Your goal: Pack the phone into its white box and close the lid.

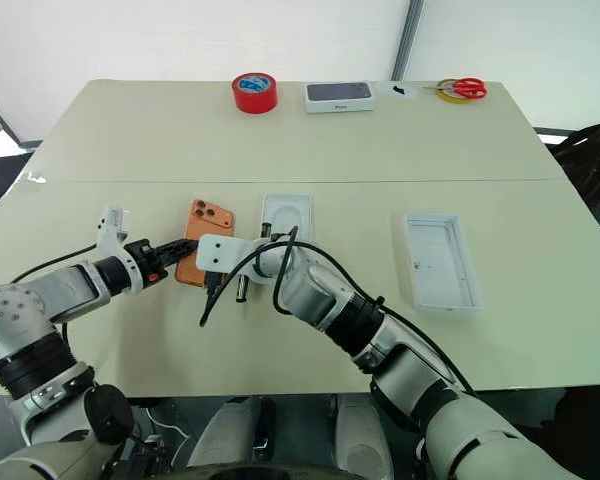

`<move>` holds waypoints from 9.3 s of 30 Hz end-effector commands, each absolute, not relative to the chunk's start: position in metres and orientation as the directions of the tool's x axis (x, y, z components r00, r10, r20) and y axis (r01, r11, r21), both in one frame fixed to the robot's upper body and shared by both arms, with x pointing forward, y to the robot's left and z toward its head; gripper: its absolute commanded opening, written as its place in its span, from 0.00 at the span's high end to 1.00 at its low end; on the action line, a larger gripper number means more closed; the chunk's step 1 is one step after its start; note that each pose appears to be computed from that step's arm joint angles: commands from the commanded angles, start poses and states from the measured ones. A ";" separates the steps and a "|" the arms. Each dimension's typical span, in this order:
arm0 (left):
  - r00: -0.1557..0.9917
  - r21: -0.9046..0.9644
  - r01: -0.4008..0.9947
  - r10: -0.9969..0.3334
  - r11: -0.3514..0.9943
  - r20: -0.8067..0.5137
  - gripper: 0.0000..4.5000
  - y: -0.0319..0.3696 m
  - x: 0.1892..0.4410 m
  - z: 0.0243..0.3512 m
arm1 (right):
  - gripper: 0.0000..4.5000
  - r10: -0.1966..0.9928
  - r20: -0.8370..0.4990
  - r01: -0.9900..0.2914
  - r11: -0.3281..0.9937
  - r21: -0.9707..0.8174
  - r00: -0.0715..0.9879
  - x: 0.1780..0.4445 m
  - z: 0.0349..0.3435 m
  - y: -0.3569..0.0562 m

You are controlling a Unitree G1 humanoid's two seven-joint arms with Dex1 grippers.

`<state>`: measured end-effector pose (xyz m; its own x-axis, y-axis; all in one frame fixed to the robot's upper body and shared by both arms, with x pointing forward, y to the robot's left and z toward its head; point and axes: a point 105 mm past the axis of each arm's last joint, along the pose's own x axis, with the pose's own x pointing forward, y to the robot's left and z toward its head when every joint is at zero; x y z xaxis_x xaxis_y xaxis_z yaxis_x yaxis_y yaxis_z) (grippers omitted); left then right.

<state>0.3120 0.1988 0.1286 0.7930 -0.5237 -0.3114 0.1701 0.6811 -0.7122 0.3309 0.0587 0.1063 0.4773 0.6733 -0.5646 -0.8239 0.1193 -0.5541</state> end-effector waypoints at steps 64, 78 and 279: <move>0.708 -0.805 0.326 -0.692 0.495 -0.139 0.09 0.090 0.342 0.171 | 1.00 0.653 -0.372 -0.751 0.566 -0.339 0.660 0.330 0.167 -0.133; 0.781 -0.402 0.283 -0.453 0.871 -0.431 0.99 0.136 0.349 0.138 | 1.00 0.518 -0.482 -0.703 0.594 -0.391 0.706 0.360 0.135 -0.114; 0.428 -0.053 0.894 -0.884 0.444 -0.189 1.00 -0.035 0.334 0.150 | 0.99 0.429 -0.609 -0.690 0.664 -0.288 0.667 0.282 0.170 -0.199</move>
